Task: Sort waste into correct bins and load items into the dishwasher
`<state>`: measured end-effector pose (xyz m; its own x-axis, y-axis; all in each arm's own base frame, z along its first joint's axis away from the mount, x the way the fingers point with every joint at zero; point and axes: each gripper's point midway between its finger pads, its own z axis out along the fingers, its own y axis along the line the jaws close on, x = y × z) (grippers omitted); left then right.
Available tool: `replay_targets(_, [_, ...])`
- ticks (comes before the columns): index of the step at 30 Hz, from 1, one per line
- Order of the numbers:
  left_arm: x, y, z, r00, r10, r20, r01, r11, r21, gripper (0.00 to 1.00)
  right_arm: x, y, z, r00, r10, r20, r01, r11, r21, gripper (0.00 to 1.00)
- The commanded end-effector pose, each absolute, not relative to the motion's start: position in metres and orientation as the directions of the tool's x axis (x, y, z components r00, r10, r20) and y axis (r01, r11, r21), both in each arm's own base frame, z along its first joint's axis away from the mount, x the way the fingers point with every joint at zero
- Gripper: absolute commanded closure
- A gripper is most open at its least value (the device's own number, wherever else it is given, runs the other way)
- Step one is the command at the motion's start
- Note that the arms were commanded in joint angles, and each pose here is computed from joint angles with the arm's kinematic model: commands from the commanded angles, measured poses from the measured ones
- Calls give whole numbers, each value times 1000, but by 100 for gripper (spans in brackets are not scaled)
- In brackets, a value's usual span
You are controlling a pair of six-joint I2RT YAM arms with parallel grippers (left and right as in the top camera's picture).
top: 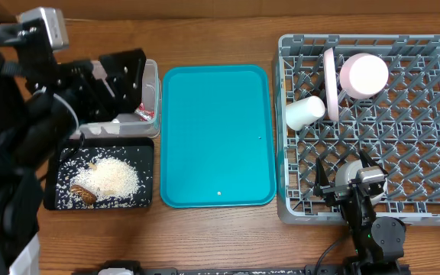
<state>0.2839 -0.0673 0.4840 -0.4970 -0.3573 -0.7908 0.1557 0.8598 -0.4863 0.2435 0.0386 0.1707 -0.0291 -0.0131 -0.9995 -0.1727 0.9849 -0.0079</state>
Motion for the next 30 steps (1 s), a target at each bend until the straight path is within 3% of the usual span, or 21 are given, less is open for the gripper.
replay_targets(1, [271, -67, 476, -496, -329, -804, 166, 873, -459, 0, 244, 38, 170, -21, -19, -1000, -166, 986, -15, 0])
replay_targets(23, [190, -64, 276, -745, -323, -584, -5, 878, -479, 0, 244, 38, 170, -21, -19, -1000, -166, 986, -15, 0])
replay_targets(30, [188, -54, 223, -702, -331, -630, -21, 895, -446, 0, 244, 38, 170, -21, -19, -1000, -166, 986, -15, 0])
